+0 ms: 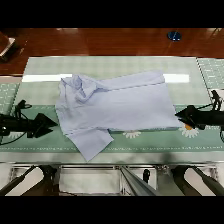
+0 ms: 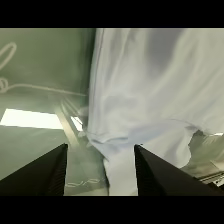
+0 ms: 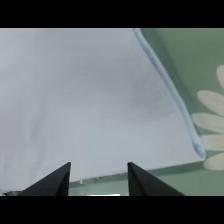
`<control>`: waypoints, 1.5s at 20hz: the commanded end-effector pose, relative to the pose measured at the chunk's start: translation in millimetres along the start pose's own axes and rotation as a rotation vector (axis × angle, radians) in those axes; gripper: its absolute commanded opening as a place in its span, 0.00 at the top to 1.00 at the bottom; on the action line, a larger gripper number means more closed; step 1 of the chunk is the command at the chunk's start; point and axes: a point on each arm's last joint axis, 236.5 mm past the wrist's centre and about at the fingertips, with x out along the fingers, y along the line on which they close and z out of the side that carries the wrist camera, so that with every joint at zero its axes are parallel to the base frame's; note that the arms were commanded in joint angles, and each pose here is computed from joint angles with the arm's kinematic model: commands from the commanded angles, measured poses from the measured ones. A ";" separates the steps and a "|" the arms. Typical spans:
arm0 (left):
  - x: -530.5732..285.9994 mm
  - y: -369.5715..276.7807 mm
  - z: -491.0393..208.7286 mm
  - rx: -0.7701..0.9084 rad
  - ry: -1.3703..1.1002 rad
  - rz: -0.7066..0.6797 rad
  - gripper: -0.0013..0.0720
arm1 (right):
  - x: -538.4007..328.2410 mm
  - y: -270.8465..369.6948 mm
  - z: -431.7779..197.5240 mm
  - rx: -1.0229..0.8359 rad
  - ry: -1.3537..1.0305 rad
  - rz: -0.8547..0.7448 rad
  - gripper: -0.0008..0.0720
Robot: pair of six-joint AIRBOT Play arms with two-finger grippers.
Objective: Fold the shirts.
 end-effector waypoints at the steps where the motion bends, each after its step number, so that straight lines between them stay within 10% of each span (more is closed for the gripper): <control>1: 24.1 12.8 -20.9 -0.097 0.013 -0.019 0.29 | 6.6 11.4 -16.1 0.012 -0.027 0.079 0.42; 10: 58.0 -25.4 9.9 -0.070 -0.149 -0.052 0.30 | 6.0 17.7 -14.6 0.058 -0.031 0.107 0.42; 13: 58.8 -29.7 11.2 -0.046 -0.154 -0.053 0.96 | 7.3 -10.4 -20.9 0.059 -0.007 -0.012 0.42; 17: 58.6 -31.3 9.8 -0.025 -0.147 -0.055 0.96 | -1.2 -84.7 -49.7 0.159 0.107 -0.327 0.42; 30: 58.8 -31.4 9.9 -0.024 -0.147 -0.055 0.96 | 19.0 -68.6 10.7 0.151 0.109 -0.219 0.42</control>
